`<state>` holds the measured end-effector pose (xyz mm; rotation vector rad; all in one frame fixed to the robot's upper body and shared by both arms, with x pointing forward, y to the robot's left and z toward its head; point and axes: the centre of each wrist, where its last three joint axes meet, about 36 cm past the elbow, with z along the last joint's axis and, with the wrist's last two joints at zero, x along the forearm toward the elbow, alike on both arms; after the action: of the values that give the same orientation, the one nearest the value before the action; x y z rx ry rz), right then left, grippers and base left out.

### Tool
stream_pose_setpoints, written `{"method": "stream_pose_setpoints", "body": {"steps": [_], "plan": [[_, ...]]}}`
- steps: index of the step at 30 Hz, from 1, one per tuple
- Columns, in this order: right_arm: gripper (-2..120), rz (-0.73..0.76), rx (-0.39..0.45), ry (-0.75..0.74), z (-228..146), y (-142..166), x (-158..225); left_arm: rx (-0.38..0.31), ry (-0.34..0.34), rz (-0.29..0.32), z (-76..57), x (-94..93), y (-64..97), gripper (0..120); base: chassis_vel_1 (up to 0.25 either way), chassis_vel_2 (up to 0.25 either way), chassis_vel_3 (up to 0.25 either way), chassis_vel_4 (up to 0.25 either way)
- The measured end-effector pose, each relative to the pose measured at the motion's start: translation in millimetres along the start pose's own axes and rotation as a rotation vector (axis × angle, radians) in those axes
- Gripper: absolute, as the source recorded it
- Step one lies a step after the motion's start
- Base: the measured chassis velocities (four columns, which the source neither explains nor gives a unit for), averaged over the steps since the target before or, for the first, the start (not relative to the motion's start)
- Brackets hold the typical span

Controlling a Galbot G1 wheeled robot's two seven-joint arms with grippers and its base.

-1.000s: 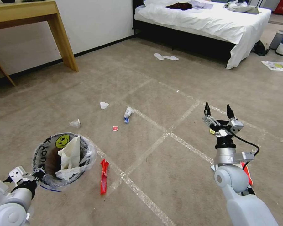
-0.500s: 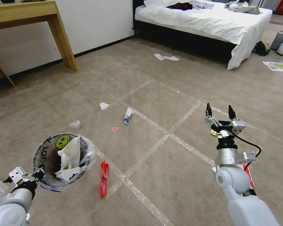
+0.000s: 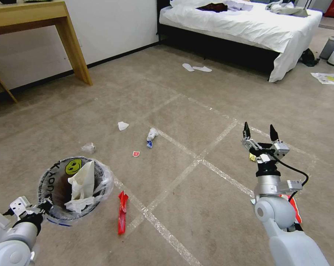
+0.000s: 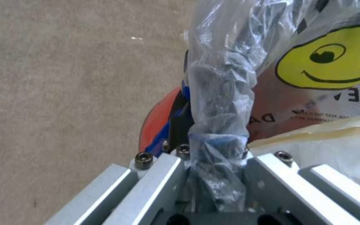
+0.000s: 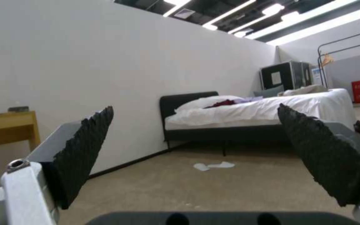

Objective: Pick up the trash bin and place the garbage on the floor into it.

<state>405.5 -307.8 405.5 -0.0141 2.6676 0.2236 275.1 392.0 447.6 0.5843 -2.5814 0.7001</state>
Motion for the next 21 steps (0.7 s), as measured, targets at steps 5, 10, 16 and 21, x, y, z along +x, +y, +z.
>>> {"method": "stream_pose_setpoints", "body": {"steps": [5,10,16,21], "plan": [[100,0.004,0.002,0.0,0.5,-1.0,0.9,0.0,-0.001,0.0,0.1,-0.2,0.2,0,-0.064,0.074,0.06,-0.076],[100,0.093,0.051,0.063,9.7,-5.3,1.6,0.001,0.0,-0.002,0.7,-0.6,0.4,0,-0.05,0.055,0.051,-0.048],[100,0.372,0.132,0.284,33.7,-20.7,6.6,0.0,0.001,-0.002,3.2,-0.1,1.8,0,0.0,0.0,0.0,0.0],[100,0.616,0.211,0.581,56.8,-43.0,15.6,0.0,0.0,-0.003,3.7,-0.1,2.2,0,0.0,0.0,0.0,0.0]]}}
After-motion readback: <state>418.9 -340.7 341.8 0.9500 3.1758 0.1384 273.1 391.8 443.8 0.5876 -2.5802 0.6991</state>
